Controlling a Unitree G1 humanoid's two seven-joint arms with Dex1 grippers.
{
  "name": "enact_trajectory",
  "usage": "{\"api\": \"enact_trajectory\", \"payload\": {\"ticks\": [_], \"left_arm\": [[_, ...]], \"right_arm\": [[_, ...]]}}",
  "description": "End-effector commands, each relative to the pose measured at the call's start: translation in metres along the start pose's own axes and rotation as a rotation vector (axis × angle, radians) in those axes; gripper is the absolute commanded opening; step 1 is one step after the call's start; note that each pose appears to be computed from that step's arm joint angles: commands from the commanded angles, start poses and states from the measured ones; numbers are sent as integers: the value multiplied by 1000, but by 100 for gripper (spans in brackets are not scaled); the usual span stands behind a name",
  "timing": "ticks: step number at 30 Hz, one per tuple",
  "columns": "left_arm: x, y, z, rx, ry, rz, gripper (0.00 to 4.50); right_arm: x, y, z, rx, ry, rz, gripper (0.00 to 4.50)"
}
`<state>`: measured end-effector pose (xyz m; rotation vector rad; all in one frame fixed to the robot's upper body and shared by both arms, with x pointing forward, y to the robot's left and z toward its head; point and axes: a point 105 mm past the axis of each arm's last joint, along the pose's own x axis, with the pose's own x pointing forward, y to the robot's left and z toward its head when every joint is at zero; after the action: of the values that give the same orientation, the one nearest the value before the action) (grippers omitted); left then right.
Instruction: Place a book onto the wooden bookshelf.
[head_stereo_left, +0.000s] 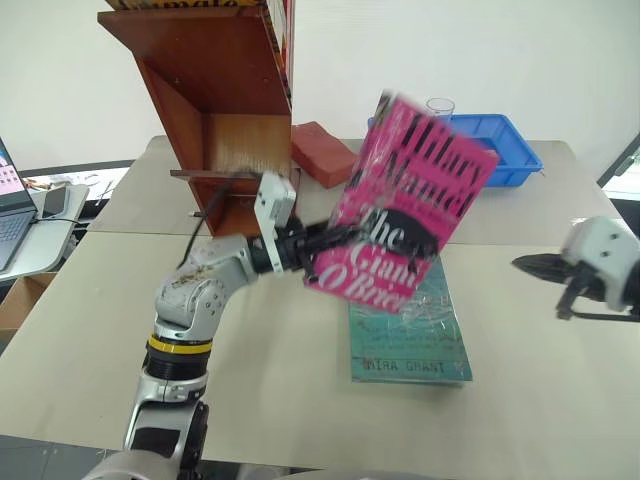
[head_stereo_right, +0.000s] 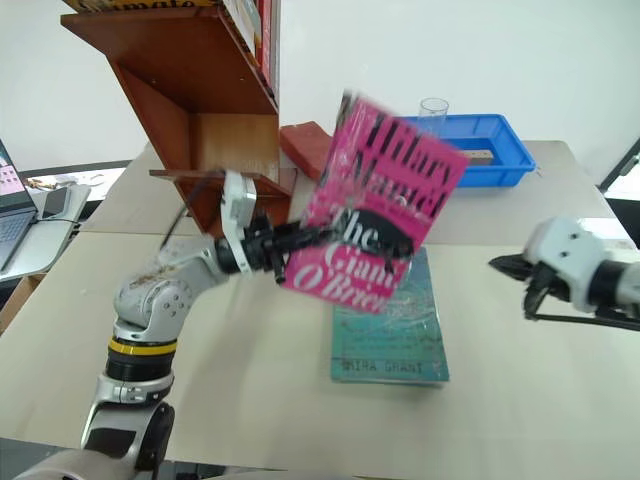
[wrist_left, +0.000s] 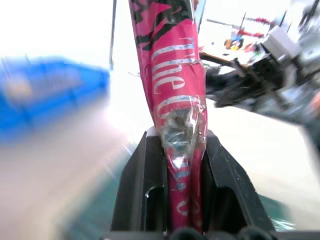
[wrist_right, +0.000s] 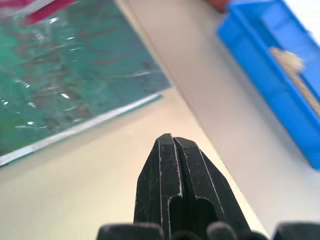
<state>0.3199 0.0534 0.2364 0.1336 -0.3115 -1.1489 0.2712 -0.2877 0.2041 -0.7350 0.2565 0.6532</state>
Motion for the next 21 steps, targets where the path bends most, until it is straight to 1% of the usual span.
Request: {"api": "enact_trajectory", "payload": {"ticks": [1,3,5,6,9,12,16,18,21], "left_arm": [[0,13,57,498,-98,25,27],[-1,15,74,724,-99,-2,27],[-5,19,82,939,-57,-35,27],[-7,22,82,1025,-26,-53,27],[-18,36,79,1190,74,-93,27],[-31,52,79,1285,176,-88,27],[-55,74,77,1329,325,-36,27],[-66,84,71,1337,410,-15,27],[-74,93,64,1342,488,9,27]], "right_arm": [[-10,-8,37,-19,-105,-40,0],[-8,-8,52,-19,-149,-34,0],[-5,-7,71,-16,-212,-26,0],[-4,-7,80,-14,-244,-22,0],[-2,-7,111,10,-357,5,0],[0,-2,131,10,-418,60,0],[5,0,150,-10,-465,99,0],[9,0,154,-14,-474,114,0],[14,0,155,-17,-474,124,0]]}}
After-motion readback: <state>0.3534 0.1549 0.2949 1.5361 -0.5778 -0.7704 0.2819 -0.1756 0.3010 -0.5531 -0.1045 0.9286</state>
